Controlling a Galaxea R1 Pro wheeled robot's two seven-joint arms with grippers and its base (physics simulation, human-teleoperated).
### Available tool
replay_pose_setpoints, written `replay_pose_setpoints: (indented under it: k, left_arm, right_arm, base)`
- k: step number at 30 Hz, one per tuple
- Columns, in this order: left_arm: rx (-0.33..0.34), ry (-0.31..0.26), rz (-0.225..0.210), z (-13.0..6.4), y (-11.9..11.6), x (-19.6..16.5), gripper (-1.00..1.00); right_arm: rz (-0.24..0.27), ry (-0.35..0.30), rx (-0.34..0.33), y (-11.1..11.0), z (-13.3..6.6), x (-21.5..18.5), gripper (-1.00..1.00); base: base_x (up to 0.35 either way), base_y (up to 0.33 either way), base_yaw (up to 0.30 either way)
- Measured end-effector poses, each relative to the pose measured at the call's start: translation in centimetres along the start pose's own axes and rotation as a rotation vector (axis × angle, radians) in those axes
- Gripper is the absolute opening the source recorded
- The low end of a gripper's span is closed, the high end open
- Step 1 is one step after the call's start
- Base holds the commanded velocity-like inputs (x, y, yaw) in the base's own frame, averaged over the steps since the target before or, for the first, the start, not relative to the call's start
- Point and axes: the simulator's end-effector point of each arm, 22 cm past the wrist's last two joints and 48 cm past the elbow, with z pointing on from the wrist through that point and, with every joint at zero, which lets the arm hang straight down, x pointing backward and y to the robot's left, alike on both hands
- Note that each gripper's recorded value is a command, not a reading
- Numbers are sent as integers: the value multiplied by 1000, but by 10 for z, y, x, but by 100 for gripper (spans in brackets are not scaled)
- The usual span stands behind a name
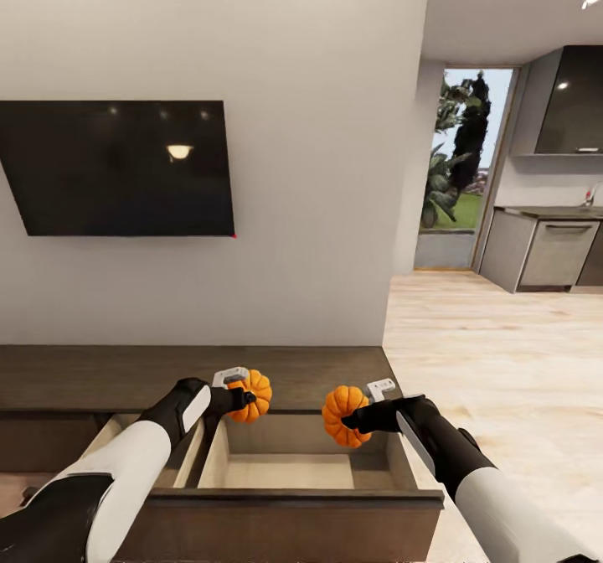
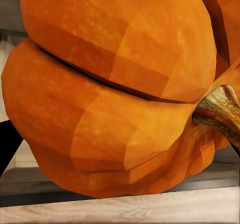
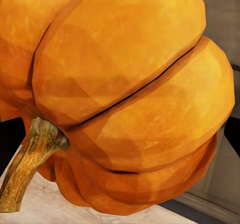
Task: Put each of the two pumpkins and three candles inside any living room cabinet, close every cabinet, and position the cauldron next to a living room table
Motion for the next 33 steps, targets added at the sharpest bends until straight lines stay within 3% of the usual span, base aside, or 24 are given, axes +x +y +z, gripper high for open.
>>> replay_pose_setpoints:
  k: [19,33]
  left_arm:
    - [10,10,5,0,-8,0,-100]
    - [9,62,-1,2,-7,12,-100]
  right_arm:
    - [6,-4,-6,0,1,-1,-100]
    - [7,1,-6,0,3,1,-100]
  base:
    - [0,0,0]
    - [0,0,0]
